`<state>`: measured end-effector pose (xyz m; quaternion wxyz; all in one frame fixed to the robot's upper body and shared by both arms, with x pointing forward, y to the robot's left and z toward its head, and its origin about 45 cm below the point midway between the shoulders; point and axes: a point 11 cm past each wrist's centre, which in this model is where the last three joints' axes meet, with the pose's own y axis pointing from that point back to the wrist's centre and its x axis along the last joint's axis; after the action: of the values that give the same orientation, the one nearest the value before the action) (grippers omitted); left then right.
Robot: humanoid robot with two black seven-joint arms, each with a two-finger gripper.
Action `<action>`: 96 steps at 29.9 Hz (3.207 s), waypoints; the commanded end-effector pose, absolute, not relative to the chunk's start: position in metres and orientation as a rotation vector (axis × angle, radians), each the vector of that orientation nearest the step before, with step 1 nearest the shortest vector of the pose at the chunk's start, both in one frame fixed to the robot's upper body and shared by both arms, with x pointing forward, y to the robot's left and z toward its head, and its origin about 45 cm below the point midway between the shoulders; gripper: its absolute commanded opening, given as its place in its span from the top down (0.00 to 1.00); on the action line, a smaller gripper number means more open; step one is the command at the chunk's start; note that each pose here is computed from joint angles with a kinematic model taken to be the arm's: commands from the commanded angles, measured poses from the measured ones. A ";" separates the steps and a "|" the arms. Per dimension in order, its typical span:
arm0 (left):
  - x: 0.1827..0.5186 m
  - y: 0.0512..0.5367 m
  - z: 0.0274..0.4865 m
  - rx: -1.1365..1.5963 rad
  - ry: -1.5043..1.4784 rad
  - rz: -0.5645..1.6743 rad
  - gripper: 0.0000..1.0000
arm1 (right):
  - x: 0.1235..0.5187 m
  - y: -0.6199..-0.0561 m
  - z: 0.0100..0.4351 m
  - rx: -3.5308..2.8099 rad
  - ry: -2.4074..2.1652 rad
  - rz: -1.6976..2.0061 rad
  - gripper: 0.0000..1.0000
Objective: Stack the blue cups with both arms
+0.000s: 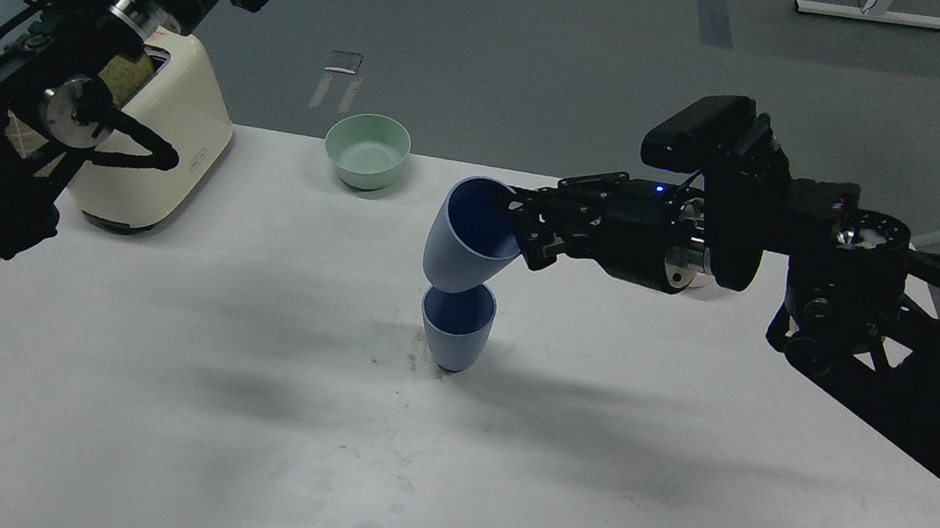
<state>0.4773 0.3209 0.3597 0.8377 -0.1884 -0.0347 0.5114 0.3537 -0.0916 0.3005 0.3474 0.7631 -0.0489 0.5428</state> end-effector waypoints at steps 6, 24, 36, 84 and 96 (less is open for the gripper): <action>0.478 0.320 0.361 -0.397 -0.074 1.080 0.02 | 0.360 -0.093 0.287 1.949 -0.119 1.369 1.00; 0.480 0.313 0.364 -0.403 -0.077 1.068 0.02 | 0.362 -0.100 0.270 1.954 -0.127 1.308 1.00; 0.481 0.311 0.371 -0.410 -0.088 1.062 0.02 | 0.359 -0.101 0.264 1.965 -0.123 1.287 0.90; 0.474 0.366 0.367 -0.474 -0.053 1.191 0.02 | 0.463 -0.337 0.439 2.576 -1.805 0.640 0.00; 0.474 0.371 0.367 -0.491 -0.034 1.209 0.02 | 0.479 -0.402 0.345 2.718 -2.201 -0.178 0.00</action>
<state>0.4732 0.3742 0.3683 0.7942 -0.2258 -0.0198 0.5638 0.4791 -0.3919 0.3561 -0.1338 0.7788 -0.6128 -0.0099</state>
